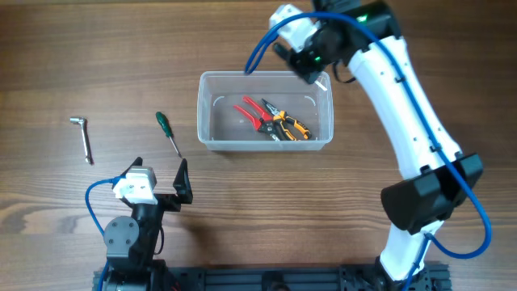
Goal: Pack container
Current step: 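Lift the black screwdriver and carry it left over the container, then lower the screwdriver into the container and open the right gripper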
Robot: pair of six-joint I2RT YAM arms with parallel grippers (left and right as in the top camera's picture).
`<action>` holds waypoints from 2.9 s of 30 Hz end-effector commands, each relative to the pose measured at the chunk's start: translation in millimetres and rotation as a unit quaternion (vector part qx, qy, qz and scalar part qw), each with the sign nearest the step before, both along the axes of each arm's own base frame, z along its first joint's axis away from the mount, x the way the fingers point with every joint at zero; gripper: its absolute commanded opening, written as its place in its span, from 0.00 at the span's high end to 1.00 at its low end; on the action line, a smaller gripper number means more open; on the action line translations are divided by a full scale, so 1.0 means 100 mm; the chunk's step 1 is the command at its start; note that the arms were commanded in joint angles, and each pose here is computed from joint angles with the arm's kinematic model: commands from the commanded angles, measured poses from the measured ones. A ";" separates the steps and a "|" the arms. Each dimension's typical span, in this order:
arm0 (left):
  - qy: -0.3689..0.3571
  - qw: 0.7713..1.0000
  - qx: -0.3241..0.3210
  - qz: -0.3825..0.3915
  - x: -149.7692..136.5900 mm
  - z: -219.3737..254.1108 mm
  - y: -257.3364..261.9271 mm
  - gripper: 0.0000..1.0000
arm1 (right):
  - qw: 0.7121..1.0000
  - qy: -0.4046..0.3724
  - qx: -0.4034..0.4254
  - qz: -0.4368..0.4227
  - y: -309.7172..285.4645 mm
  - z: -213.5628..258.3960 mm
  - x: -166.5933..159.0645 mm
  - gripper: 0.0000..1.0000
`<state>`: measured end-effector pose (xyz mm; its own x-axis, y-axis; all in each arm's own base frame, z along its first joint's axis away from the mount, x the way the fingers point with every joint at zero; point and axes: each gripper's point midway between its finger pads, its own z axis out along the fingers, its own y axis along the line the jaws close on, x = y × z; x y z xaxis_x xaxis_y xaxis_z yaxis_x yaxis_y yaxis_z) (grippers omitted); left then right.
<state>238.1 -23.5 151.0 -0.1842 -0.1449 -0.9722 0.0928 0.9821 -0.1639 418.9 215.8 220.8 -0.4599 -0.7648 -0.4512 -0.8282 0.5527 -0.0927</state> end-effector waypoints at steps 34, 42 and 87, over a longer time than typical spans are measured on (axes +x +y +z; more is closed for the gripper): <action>0.001 1.000 -0.004 -0.012 0.00 -0.02 -0.05 0.00 | 0.990 0.098 -0.063 0.078 0.83 -1.52 -0.16 0.96; 0.001 1.000 -0.004 -0.012 0.00 -0.02 -0.05 0.00 | 0.991 0.110 -0.057 0.041 0.73 -1.65 -0.04 0.95; 0.001 1.000 -0.004 -0.012 0.00 -0.02 -0.05 0.00 | 0.987 0.156 -0.046 0.021 0.67 -1.88 -0.08 0.57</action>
<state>238.1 -23.5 151.0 -0.1842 -0.1449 -0.9722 0.0928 0.9821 -0.1639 413.3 281.0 38.9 -0.5180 -0.8255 -0.2240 -0.8545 0.5110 0.0929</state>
